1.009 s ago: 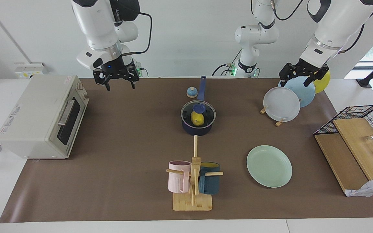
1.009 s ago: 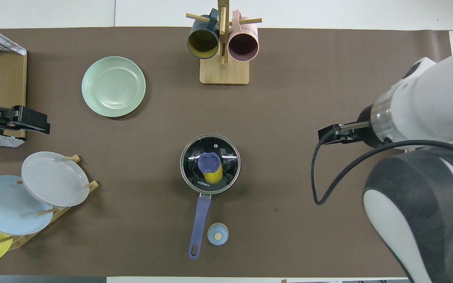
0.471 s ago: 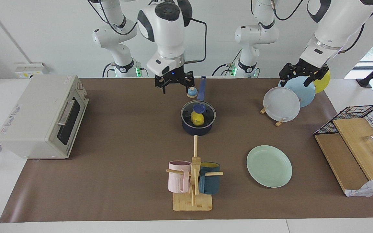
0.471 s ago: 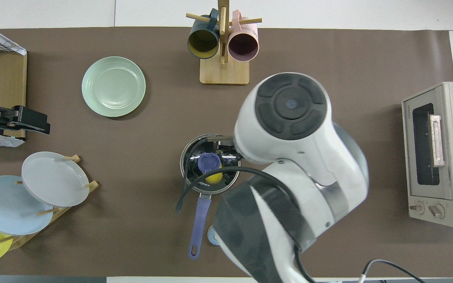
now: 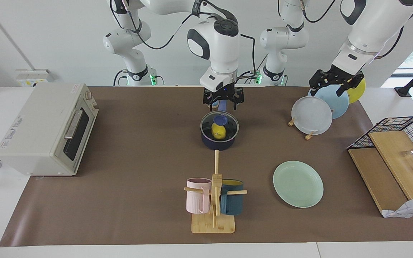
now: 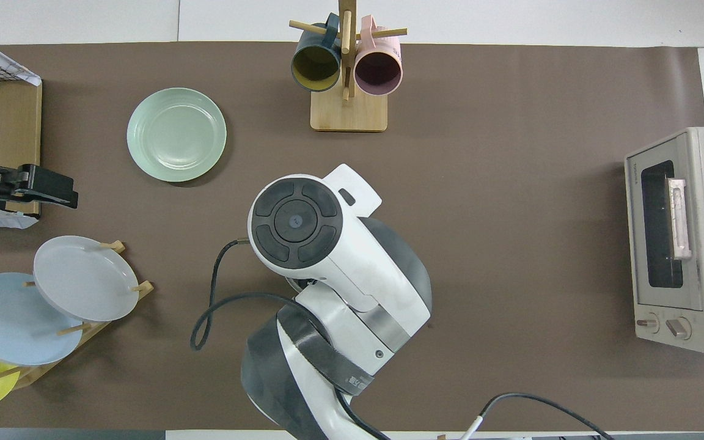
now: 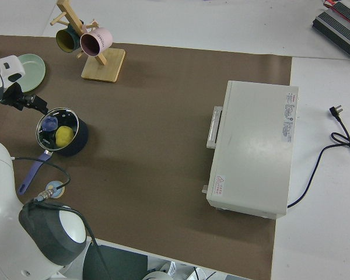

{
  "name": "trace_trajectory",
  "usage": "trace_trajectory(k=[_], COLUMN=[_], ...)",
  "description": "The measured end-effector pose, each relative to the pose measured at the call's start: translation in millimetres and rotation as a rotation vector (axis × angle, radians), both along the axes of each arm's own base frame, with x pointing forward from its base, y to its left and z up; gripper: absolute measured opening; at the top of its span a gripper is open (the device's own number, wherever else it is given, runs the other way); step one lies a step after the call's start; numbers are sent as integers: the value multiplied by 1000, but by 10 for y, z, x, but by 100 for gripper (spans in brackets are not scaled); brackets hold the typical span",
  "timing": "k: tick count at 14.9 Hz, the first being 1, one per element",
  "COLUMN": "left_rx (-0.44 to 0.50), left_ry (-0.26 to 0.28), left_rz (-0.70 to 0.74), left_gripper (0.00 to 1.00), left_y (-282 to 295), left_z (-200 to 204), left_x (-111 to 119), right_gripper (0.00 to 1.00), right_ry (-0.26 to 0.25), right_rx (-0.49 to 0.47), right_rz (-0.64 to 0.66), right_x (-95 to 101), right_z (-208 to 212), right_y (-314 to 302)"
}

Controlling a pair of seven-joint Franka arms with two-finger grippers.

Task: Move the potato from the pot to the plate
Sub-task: 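Grasp the glass lid knob with the right gripper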

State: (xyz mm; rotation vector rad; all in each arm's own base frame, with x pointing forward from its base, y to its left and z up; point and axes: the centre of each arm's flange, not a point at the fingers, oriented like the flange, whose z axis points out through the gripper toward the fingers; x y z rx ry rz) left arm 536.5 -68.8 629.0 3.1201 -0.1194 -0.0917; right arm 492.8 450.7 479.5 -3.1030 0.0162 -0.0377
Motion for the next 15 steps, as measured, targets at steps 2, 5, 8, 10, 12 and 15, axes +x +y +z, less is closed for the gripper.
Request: trace_trajectory(k=[2,5,8,10,12,15], left_rx=[0,0,0,0,0,0], left_ry=[0,1,1,1,1,1], left_rz=[0,0,0,-1,-1,-1], left_gripper=[100,100,100,100,100,100], left_y=[0,0,-2,-4,-4,-3], left_z=[0,-1,-1,-1,-1,-1], left_x=[0,-1,-1,-1,-1,-1], right_gripper=[100,100,100,100,100,100], right_ry=[-7,1,1,3,3,-2], right_rx=[-31,-77,-88,-89,-90,-85], right_rz=[14,27,28,28,27,27], right_x=[-15,-36,-45,-53,-55,-53], right_z=[-318,-645,-668,-676,-686,-694], right_y=[66,29,-2,-10,-12,-9])
